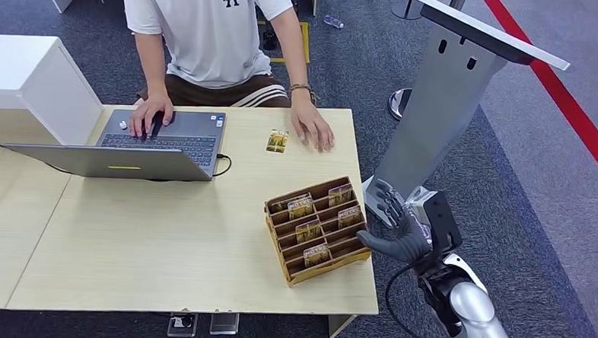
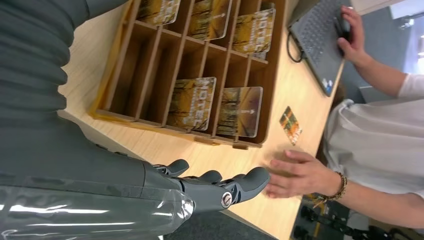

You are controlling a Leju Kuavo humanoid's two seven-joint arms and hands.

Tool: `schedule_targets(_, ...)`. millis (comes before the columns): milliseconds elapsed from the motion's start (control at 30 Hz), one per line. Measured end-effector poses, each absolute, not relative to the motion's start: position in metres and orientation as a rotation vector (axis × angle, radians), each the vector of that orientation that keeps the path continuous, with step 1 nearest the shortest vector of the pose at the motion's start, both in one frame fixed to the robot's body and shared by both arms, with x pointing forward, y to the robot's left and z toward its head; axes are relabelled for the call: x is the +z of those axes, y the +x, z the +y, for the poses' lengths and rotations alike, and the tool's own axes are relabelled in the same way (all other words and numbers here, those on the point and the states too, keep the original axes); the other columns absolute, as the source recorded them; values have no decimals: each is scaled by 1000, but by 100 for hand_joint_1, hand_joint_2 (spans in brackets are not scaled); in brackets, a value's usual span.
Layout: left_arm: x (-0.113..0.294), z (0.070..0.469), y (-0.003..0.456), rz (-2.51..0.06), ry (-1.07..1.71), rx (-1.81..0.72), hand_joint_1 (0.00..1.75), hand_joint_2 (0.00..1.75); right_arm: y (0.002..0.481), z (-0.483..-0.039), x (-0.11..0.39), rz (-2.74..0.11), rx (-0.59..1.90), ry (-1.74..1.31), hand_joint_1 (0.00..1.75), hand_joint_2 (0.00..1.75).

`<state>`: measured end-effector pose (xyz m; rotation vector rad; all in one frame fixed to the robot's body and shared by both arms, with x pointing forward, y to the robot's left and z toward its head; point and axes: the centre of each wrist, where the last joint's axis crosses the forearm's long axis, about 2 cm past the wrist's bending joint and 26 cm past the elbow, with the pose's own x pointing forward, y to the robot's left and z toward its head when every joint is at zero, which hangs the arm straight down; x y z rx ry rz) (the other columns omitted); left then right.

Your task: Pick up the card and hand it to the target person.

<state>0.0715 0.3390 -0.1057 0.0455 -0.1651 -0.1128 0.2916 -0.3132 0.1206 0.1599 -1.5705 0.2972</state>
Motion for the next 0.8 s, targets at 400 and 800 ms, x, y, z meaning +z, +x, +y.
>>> schedule_targets(400, -106, 341, 71, -174, 42, -112, 0, 0, 292, -318, 134, -1557, 491, 116, 0, 175)
schedule_targets(800, -106, 341, 71, -179, 40, -110, 0, 0, 288, -305, 153, -1613, 596, 156, 0, 175)
